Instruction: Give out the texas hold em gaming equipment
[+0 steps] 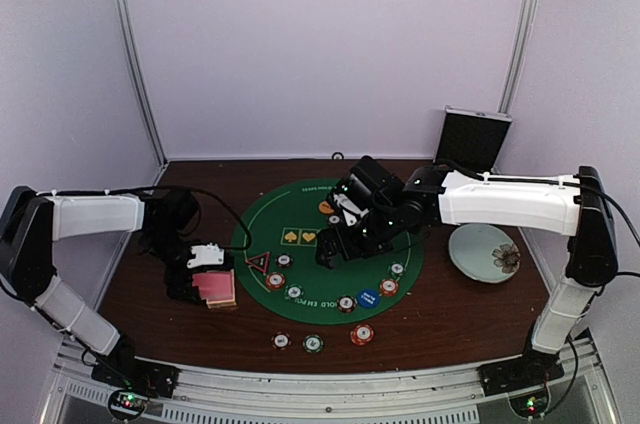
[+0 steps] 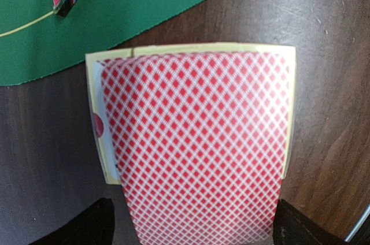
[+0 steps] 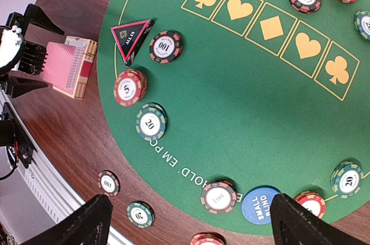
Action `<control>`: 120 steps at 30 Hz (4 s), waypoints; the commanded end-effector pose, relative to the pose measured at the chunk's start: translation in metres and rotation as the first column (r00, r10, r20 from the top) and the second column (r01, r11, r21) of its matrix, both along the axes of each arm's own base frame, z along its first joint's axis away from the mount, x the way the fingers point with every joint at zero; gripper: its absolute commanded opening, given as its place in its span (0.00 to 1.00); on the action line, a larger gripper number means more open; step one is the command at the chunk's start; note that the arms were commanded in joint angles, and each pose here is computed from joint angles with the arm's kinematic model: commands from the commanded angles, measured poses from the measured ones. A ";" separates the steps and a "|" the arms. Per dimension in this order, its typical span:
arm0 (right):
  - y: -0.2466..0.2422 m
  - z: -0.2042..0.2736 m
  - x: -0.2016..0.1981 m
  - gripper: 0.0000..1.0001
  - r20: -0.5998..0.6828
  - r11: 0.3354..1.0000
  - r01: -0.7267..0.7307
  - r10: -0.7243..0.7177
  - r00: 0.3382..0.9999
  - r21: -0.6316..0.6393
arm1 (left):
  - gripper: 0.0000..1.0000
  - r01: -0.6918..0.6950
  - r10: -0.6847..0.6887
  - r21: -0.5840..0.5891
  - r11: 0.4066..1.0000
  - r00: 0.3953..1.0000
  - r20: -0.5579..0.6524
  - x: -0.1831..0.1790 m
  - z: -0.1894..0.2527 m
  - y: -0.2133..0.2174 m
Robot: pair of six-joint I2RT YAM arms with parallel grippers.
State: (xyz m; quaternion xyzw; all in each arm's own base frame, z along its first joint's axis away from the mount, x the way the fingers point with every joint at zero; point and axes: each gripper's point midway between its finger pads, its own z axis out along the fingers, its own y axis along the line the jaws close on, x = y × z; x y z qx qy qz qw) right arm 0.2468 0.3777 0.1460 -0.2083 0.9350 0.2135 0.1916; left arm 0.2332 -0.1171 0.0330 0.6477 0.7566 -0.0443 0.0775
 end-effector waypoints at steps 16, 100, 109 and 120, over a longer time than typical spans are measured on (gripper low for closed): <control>-0.002 0.005 0.000 0.99 -0.006 1.000 0.001 -0.001 1.000 0.004 | 0.98 0.011 -0.011 0.007 1.000 1.000 0.019 0.006 -0.017 -0.001; 0.135 0.025 0.007 0.85 -0.303 0.773 0.033 0.209 0.930 0.634 | 0.00 -0.060 0.067 -0.206 0.977 0.997 0.030 0.018 0.081 -0.039; 0.157 0.026 0.015 0.81 -0.344 0.689 0.088 0.244 0.907 0.720 | 0.00 -0.044 0.052 -0.199 0.979 0.998 0.038 0.020 0.086 -0.045; 0.172 0.020 0.017 0.78 -0.365 0.653 0.107 0.273 0.890 0.750 | 0.00 -0.040 0.048 -0.192 0.981 0.998 0.040 0.023 0.087 -0.051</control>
